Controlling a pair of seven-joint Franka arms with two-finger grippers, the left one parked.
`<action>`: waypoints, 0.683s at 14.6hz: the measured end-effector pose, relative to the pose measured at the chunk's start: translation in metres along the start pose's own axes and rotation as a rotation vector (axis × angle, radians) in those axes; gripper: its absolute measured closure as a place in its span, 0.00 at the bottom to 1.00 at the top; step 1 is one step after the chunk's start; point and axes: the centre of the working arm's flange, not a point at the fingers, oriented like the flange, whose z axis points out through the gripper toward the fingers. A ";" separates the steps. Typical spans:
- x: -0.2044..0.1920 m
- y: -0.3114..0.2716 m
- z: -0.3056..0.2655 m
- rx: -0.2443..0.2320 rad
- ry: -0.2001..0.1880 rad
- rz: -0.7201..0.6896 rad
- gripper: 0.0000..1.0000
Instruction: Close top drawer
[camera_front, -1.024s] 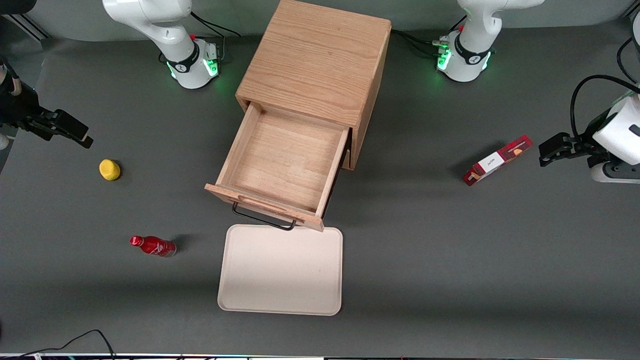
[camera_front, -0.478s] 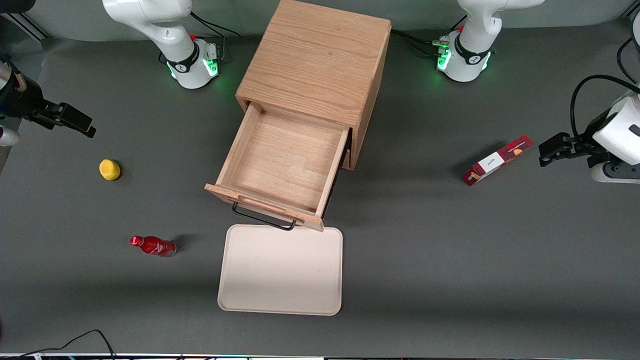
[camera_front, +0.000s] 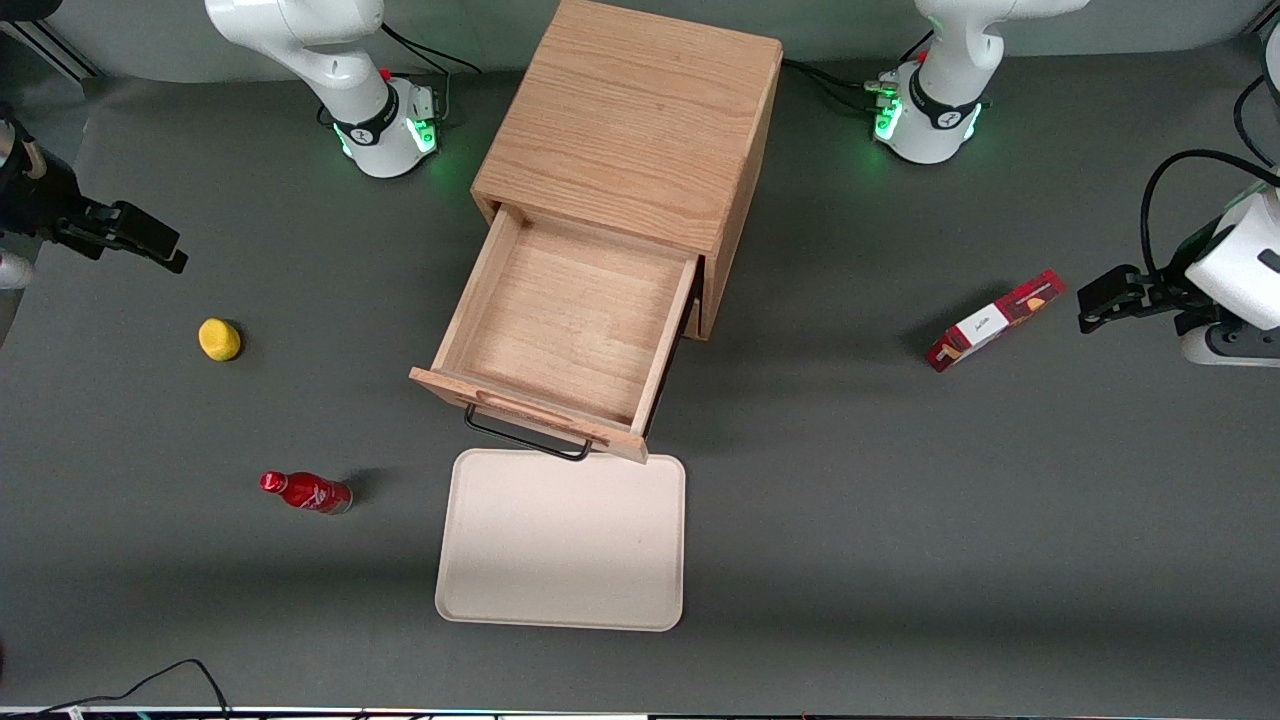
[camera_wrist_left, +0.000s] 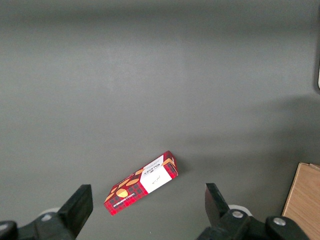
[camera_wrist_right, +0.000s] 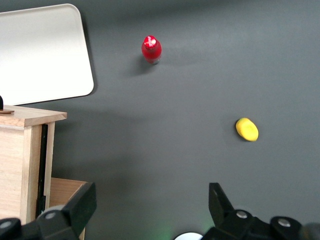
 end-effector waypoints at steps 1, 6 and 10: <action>0.002 0.001 -0.001 0.001 0.002 -0.015 0.00; 0.009 0.016 0.003 0.023 -0.011 -0.023 0.00; 0.018 0.004 0.001 0.025 -0.002 -0.043 0.00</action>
